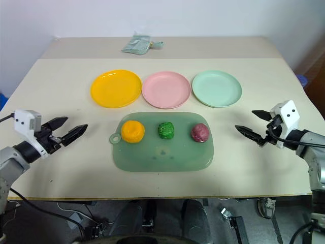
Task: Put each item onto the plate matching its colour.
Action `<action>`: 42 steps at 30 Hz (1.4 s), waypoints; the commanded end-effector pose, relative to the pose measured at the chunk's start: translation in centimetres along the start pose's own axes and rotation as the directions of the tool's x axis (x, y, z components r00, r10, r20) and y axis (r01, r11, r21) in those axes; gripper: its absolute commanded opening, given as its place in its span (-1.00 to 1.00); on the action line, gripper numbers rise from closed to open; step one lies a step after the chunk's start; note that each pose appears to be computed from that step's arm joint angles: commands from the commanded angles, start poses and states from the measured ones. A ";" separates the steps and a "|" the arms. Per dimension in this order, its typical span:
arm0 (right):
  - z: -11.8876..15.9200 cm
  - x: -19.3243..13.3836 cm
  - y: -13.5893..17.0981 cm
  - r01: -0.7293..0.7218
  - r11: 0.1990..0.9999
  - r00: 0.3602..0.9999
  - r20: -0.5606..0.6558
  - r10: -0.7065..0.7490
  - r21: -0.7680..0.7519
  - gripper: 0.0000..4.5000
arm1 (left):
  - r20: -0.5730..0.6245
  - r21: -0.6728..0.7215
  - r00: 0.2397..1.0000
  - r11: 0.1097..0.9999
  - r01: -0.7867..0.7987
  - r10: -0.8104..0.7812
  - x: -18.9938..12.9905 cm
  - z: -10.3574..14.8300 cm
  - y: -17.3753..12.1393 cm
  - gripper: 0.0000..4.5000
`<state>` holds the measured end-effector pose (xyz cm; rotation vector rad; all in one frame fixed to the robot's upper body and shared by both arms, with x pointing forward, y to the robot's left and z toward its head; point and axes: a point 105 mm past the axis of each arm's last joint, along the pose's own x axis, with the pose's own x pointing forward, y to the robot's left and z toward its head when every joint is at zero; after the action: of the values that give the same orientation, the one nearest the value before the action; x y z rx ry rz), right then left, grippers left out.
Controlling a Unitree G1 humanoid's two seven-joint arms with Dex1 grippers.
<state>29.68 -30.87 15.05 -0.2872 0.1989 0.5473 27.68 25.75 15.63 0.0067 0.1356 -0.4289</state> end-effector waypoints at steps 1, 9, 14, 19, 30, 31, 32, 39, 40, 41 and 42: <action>1.3 -1.0 -0.7 0.053 0.998 0.997 0.055 -0.052 -0.018 0.99 | 0.041 0.005 0.996 0.997 0.079 -0.079 0.9 1.2 -0.9 1.00; 1.0 -2.3 1.1 -0.007 1.000 0.998 0.062 0.005 0.030 0.99 | 0.039 0.008 0.931 0.932 0.363 -0.363 4.0 2.4 -5.0 1.00; 1.1 -3.1 3.9 -0.108 0.994 0.993 0.046 0.106 0.027 0.99 | -0.058 0.100 0.849 0.843 0.529 -0.526 6.0 1.7 -8.0 1.00; 1.4 -2.8 6.6 -0.183 0.983 0.982 0.043 0.182 0.027 0.99 | -0.167 0.188 0.772 0.748 0.636 -0.614 7.8 0.7 -9.9 1.00; 2.2 -1.0 11.1 -0.280 0.960 0.959 0.046 0.279 0.005 0.99 | -0.300 0.328 0.762 0.688 0.648 -0.574 9.8 -2.1 -9.7 1.00; 2.2 -0.7 11.2 -0.279 0.960 0.959 0.050 0.279 0.005 1.00 | -0.294 0.329 0.768 0.694 0.641 -0.570 9.9 -2.1 -9.6 0.89; 2.3 -0.6 11.3 -0.278 0.960 0.959 0.052 0.278 0.005 1.00 | -0.289 0.328 0.771 0.698 0.637 -0.568 10.0 -2.2 -9.6 0.75; 1.7 0.1 11.7 -0.296 0.955 0.954 0.052 0.294 0.015 1.00 | -0.263 0.317 0.768 0.700 0.640 -0.584 9.5 -2.2 -9.8 0.44; 1.6 0.1 11.7 -0.299 0.954 0.953 0.053 0.297 0.013 1.00 | -0.233 0.320 0.788 0.721 0.615 -0.569 9.6 -1.6 -9.5 0.44; 1.6 0.2 11.7 -0.301 0.954 0.952 0.058 0.300 0.010 1.00 | -0.177 0.311 0.821 0.761 0.570 -0.543 9.7 -0.7 -8.9 0.44; 1.7 0.3 11.8 -0.303 0.953 0.951 0.066 0.302 0.006 1.00 | -0.118 0.313 0.861 0.804 0.506 -0.496 10.1 0.4 -8.0 0.44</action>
<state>23.66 -20.87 13.27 -0.2051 0.2353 0.8484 32.41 13.24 11.91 0.3533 0.2084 -1.0867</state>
